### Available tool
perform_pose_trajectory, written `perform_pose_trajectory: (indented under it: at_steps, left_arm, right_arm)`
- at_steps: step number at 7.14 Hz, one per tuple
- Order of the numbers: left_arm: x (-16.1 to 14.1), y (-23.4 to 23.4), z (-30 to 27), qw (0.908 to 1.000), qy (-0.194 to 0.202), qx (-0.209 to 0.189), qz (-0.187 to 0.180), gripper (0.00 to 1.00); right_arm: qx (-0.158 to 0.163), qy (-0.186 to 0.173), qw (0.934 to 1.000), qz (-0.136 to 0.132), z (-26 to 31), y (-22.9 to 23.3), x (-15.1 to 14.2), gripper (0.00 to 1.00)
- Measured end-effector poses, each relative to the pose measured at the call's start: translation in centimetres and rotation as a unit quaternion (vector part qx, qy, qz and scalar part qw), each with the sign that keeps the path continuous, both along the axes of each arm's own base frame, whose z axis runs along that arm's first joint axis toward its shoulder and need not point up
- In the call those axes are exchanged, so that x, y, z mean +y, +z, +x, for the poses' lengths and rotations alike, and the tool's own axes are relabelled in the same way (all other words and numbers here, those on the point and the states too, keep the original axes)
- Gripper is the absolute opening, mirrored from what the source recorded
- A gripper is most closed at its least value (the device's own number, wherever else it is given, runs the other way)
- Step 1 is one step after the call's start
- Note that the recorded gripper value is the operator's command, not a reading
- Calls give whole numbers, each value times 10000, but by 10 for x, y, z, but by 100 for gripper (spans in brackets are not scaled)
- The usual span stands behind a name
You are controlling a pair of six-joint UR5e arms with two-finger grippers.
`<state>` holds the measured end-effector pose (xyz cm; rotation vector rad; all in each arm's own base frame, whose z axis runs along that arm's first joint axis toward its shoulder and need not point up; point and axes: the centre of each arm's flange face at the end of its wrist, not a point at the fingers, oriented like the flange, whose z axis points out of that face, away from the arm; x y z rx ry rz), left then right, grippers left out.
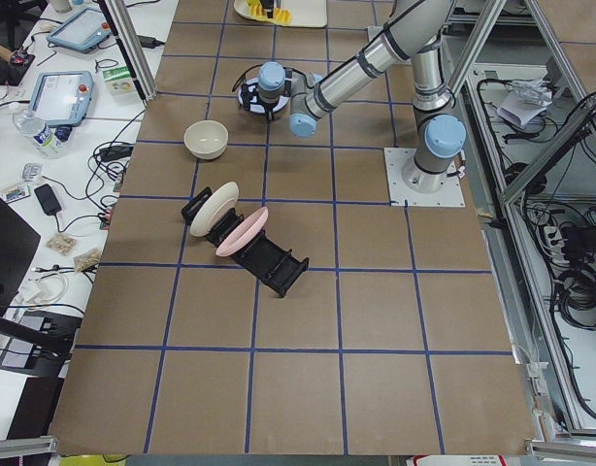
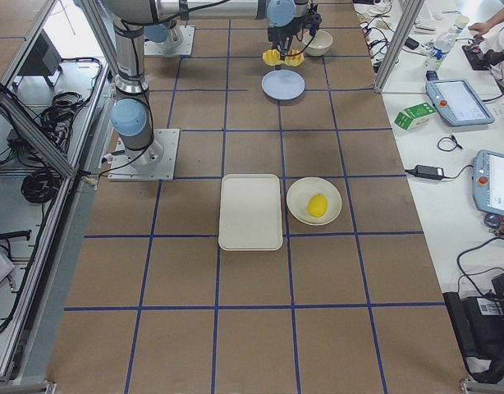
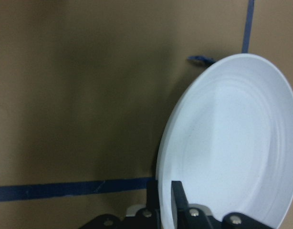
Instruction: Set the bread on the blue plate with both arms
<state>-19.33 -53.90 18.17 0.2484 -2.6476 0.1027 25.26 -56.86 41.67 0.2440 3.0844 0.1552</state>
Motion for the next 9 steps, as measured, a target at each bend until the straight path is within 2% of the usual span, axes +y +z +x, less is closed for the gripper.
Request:
perform_pose_trajectory:
  at_steps: [2,3,5,7,9]
  left_arm:
    - [-13,25,7,9973,150,-694,-174,100]
    - [-22,49,11,9947,173,-1004,-109,100]
    - [-27,116,8,9876,-78,-1560,167,100]
    - [-14,194,9,9811,-425,-1863,320,100]
    - [12,261,20,9714,-780,-2182,520,100]
  right_arm:
    - [61,317,9995,-5,32,-36,-8,0]
    - [39,464,9989,-44,46,-55,-14,0]
    - [12,799,9968,-52,77,-94,-18,0]
    - [-6,909,9958,-80,97,-136,-28,0]
    - [-1,974,9952,8,109,-166,-26,0]
